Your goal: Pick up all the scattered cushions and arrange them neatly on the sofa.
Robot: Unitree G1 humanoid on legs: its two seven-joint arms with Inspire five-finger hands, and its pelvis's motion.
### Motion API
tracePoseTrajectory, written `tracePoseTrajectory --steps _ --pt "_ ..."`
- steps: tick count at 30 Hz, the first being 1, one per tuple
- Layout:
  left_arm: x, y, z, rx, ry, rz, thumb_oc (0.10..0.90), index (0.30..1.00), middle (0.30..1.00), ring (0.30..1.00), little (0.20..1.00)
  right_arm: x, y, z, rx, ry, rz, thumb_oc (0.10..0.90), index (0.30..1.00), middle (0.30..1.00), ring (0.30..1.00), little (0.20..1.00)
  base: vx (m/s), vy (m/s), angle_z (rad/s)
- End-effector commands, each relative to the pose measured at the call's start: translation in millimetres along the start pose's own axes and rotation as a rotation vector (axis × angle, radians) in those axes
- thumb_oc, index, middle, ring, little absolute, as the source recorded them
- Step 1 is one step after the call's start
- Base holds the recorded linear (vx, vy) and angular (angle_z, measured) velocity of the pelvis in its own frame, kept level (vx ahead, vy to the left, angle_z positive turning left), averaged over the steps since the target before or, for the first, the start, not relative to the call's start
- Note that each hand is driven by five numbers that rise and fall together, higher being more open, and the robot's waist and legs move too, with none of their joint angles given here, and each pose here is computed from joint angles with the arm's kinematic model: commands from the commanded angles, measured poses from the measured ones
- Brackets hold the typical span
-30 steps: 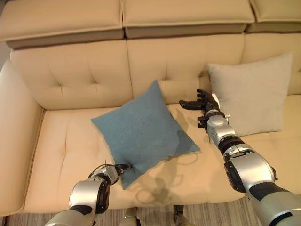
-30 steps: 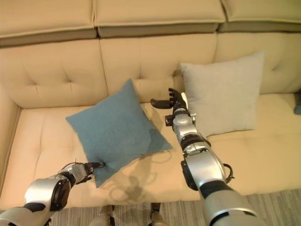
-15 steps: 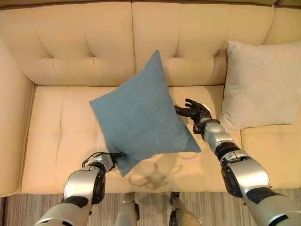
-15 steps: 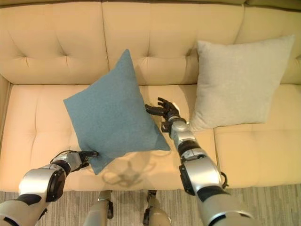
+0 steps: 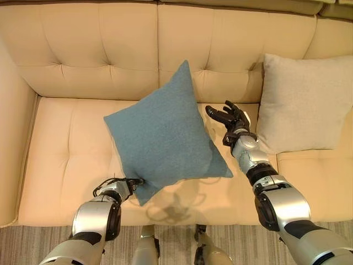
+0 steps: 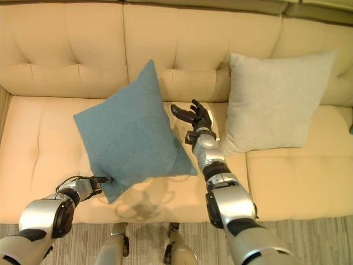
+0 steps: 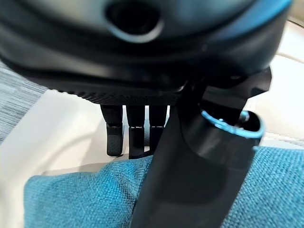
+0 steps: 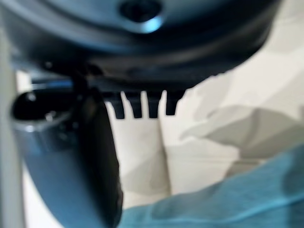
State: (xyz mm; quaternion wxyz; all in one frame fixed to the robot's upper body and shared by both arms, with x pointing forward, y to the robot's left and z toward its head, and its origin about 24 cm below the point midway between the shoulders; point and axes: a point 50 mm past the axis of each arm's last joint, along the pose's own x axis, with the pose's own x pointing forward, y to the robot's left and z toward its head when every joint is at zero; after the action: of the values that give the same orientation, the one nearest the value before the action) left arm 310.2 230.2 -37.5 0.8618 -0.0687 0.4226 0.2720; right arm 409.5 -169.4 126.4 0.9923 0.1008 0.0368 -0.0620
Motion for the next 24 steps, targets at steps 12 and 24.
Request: tracePoseTrajectory --steps 12,24 --pt "-48 -19 118 -0.265 -0.376 -0.188 0.800 0.900 0.900 0.900 0.900 4 17 20 0.010 0.014 0.250 0.800 0.900 0.900 0.900 0.900 0.00 -0.008 0.00" --pt "-33 -23 93 -0.091 -0.293 -0.196 0.800 0.900 0.900 0.900 0.900 -17 37 -50 -0.125 0.367 0.591 0.569 0.554 0.554 0.554 0.554 0.00 -0.011 0.04"
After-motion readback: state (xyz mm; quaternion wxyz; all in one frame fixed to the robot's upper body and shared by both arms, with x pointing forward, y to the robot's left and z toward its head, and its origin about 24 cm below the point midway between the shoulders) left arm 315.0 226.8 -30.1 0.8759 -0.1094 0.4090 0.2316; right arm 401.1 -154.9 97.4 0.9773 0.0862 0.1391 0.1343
